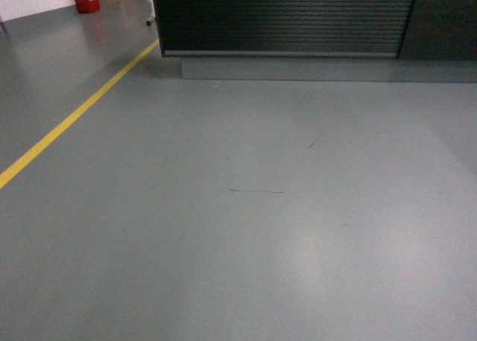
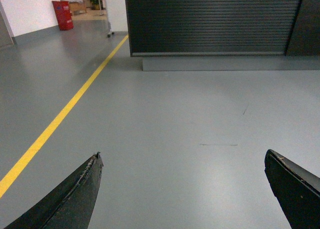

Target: Place dark red mango on scale at checkout

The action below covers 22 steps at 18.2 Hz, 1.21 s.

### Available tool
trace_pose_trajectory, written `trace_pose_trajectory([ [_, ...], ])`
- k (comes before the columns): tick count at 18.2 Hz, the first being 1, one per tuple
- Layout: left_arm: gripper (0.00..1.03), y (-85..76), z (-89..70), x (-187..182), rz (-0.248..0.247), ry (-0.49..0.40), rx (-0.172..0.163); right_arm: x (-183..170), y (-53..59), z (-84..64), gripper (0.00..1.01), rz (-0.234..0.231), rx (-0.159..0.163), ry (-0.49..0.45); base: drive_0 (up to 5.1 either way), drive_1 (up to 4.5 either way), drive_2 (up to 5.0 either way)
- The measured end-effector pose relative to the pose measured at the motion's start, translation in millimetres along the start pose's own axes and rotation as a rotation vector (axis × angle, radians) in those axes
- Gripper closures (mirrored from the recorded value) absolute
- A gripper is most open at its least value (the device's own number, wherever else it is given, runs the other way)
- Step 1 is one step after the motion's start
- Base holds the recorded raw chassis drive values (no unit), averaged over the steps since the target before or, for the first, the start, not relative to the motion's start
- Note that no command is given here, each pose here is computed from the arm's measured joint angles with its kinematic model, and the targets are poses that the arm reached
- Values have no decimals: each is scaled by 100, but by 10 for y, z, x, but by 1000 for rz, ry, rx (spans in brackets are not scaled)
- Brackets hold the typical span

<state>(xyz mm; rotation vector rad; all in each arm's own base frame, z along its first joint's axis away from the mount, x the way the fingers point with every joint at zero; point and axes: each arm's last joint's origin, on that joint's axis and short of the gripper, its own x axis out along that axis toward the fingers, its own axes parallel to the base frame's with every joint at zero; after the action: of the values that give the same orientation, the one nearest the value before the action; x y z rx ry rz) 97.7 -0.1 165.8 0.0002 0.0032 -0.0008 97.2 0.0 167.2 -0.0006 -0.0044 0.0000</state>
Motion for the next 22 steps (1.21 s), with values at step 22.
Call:
trace_pose_trajectory([
  [22, 5, 0, 0, 0, 0, 0, 0, 0, 0, 0, 3, 0, 0, 0, 0, 0, 0],
])
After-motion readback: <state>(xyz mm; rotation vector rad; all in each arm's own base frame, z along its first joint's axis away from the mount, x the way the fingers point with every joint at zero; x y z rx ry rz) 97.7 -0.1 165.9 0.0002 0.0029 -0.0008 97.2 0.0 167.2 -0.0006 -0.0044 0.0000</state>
